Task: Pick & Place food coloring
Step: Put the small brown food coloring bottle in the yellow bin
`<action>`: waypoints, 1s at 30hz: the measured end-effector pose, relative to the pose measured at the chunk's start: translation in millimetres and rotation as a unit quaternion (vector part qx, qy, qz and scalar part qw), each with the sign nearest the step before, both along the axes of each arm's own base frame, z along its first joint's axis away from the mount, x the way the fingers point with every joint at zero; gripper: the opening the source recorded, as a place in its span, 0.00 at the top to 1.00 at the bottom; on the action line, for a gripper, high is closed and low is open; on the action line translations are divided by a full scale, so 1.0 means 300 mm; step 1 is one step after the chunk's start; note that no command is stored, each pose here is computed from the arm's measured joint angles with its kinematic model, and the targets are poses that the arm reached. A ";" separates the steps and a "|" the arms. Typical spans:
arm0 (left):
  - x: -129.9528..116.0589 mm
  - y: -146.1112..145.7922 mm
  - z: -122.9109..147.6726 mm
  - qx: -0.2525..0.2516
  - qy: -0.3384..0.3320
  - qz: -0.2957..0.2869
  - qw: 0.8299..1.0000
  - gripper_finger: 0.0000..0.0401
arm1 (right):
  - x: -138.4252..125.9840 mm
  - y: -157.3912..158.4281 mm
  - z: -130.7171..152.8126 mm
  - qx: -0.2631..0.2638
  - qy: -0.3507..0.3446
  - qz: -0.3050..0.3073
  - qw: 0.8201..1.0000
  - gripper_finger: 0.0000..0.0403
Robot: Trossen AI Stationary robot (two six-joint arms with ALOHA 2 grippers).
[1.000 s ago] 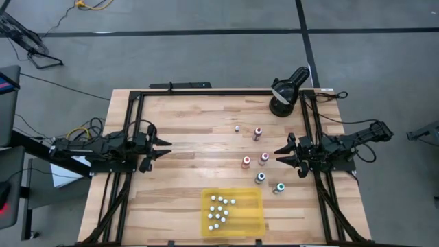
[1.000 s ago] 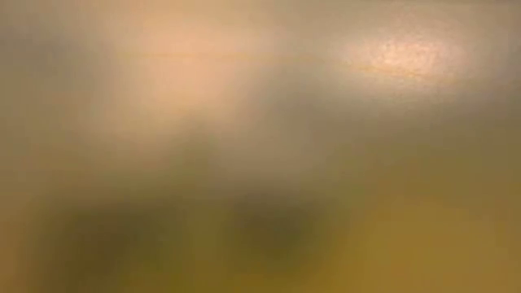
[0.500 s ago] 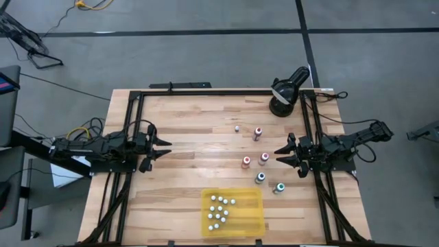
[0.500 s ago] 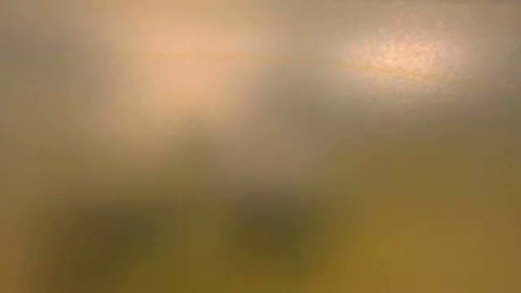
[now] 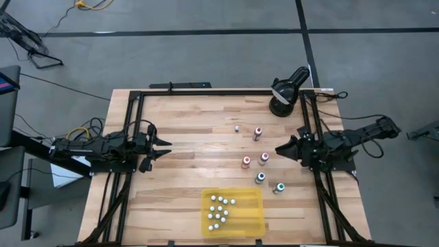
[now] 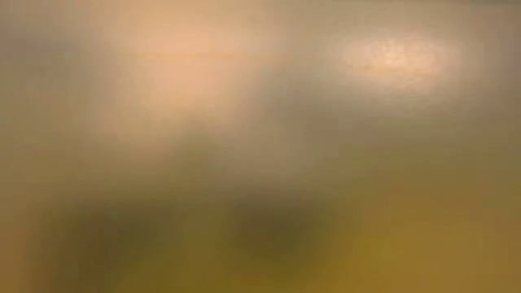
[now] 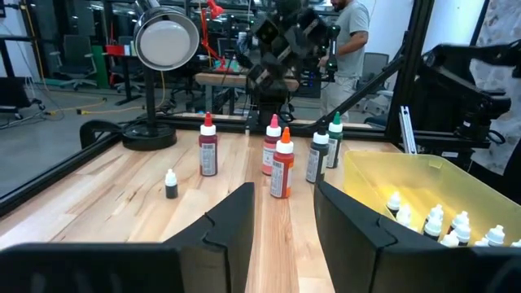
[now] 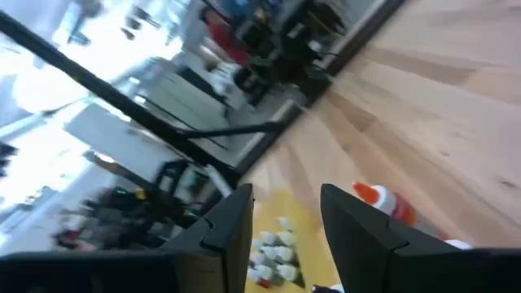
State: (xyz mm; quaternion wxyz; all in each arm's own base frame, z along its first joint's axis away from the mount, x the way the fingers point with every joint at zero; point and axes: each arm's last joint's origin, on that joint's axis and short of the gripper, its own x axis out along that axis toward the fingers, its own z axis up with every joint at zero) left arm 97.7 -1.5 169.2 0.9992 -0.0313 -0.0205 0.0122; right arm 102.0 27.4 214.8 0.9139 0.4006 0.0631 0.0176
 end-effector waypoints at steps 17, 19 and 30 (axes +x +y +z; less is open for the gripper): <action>0.000 0.000 0.000 0.000 0.000 0.000 1.000 0.70 | 0.228 0.100 0.205 -0.403 0.284 0.172 0.853 0.62; 0.000 0.000 0.000 0.000 0.000 0.000 1.000 0.70 | 0.264 0.106 0.255 -0.437 0.278 0.184 0.836 0.60; 0.000 0.000 0.000 0.000 0.000 0.000 1.000 0.70 | 0.538 0.016 0.372 -0.551 0.351 0.191 0.733 0.45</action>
